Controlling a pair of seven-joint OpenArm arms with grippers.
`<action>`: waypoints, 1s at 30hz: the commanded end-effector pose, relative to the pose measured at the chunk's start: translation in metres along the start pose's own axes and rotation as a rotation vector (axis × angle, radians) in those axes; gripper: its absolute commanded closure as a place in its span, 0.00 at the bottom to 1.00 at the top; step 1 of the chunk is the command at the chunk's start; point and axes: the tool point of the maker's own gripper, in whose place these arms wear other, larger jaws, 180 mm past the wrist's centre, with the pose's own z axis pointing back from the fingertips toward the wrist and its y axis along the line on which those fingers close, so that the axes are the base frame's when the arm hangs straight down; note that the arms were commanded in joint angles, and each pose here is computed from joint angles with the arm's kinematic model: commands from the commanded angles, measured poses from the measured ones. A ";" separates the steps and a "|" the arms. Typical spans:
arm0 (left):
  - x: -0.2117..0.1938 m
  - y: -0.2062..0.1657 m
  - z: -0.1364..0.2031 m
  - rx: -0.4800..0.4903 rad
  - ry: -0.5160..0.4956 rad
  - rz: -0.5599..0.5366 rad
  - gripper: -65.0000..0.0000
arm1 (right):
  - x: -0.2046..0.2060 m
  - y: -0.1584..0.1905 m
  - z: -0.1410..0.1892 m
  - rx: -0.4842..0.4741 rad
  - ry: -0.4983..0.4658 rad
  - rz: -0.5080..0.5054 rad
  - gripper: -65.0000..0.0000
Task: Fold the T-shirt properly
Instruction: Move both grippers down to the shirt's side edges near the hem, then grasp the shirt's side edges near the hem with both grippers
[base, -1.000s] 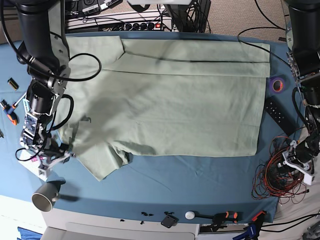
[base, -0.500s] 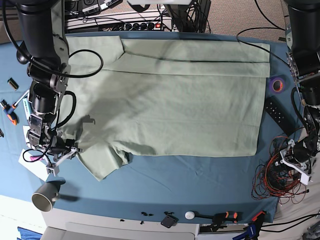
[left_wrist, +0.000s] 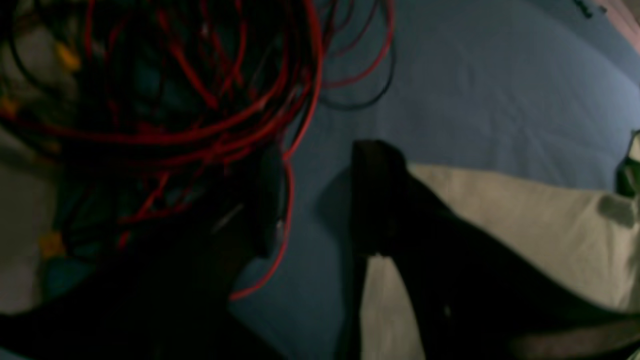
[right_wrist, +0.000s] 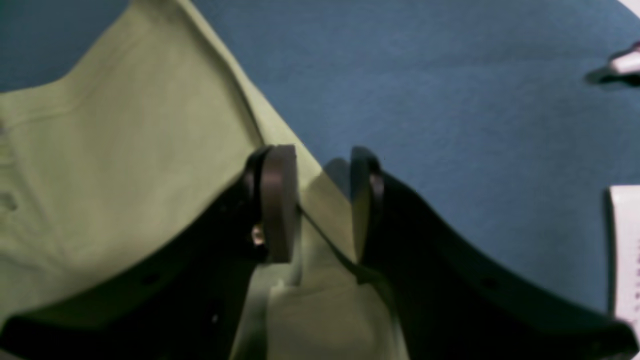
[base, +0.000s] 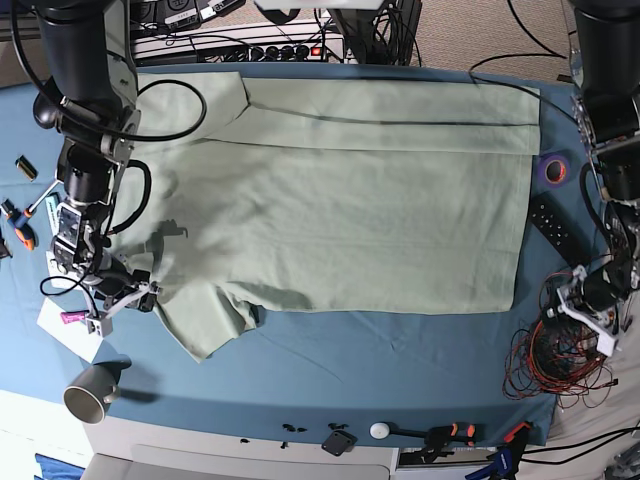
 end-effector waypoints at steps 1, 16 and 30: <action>0.029 -0.003 0.008 -0.013 -0.071 -0.016 0.62 | -0.019 0.000 0.000 -0.005 0.099 0.020 0.71; 0.025 -0.003 0.009 -0.025 -0.069 -0.028 0.62 | -0.018 0.006 0.000 0.031 0.091 0.036 0.57; 0.020 -0.013 0.009 -0.082 -0.052 -0.035 0.62 | -0.027 0.004 -0.002 0.032 0.027 0.020 1.00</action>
